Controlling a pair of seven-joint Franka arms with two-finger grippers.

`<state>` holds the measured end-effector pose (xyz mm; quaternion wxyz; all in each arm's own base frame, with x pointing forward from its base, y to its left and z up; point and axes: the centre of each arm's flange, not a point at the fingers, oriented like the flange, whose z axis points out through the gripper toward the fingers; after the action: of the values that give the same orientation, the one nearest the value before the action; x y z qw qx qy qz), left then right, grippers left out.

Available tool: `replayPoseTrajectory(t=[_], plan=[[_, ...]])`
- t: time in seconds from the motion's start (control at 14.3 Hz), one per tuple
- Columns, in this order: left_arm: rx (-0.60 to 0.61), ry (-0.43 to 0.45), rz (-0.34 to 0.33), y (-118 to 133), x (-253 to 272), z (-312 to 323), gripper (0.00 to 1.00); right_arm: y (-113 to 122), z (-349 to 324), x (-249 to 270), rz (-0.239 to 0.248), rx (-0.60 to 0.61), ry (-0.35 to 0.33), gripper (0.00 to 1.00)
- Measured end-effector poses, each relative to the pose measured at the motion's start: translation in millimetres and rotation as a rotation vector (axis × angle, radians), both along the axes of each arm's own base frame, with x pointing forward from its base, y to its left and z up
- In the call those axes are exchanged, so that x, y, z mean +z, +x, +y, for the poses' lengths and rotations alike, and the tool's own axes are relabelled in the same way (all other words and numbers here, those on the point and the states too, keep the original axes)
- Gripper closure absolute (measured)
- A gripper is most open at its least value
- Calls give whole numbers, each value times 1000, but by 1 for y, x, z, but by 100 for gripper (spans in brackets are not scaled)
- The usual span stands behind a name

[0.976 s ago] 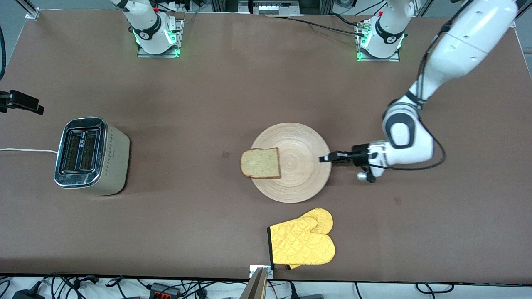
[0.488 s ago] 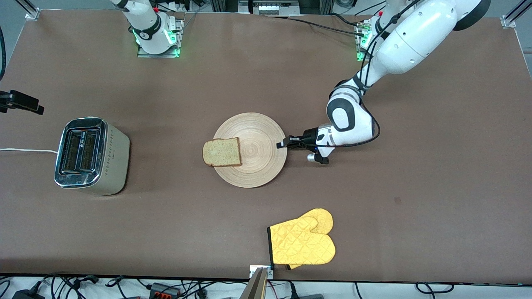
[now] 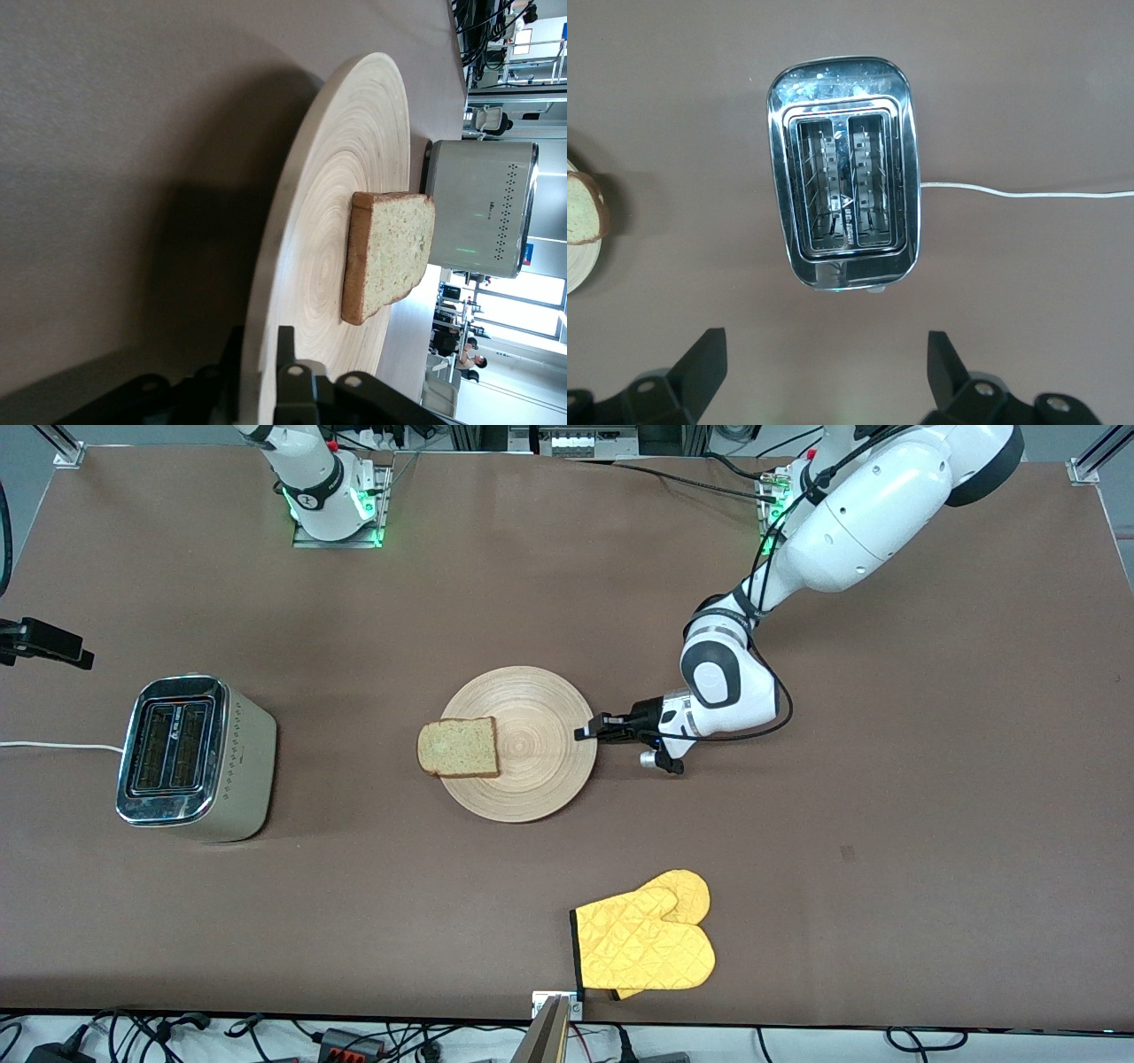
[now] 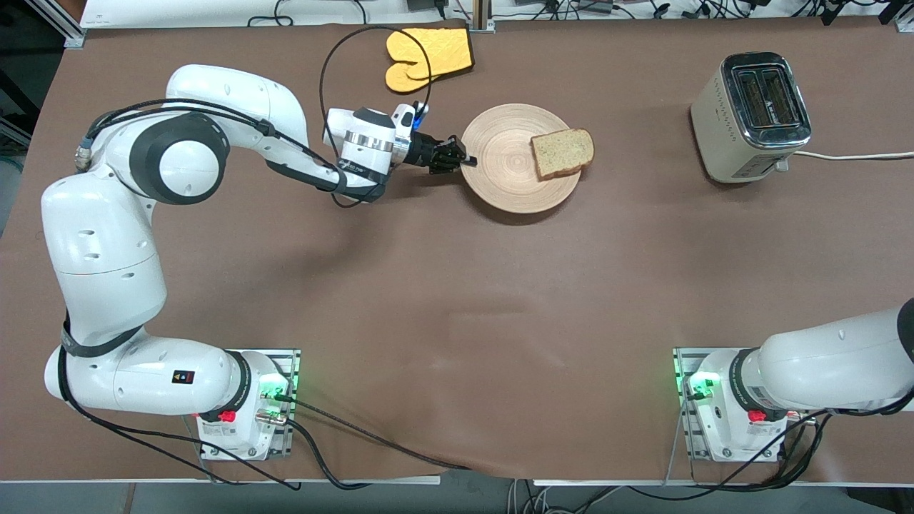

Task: Move plate and put bread in toaster
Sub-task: 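Slide the plate with the left gripper toward the toaster, then release the plate with the left gripper while the right gripper reaches the bread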

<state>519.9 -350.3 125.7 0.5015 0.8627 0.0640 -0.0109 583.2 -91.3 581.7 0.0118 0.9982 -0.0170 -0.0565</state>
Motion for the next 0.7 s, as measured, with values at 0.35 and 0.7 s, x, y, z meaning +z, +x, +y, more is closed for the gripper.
replayPoseTrajectory(t=[0.35, 0.7], plan=[[45, -2, -21, 21, 6, 20, 28, 5, 3, -14, 31, 5, 3, 0], [-42, -17, -134, 61, 15, 82, 0, 9, 34, -49, 154, 37, 73, 0]])
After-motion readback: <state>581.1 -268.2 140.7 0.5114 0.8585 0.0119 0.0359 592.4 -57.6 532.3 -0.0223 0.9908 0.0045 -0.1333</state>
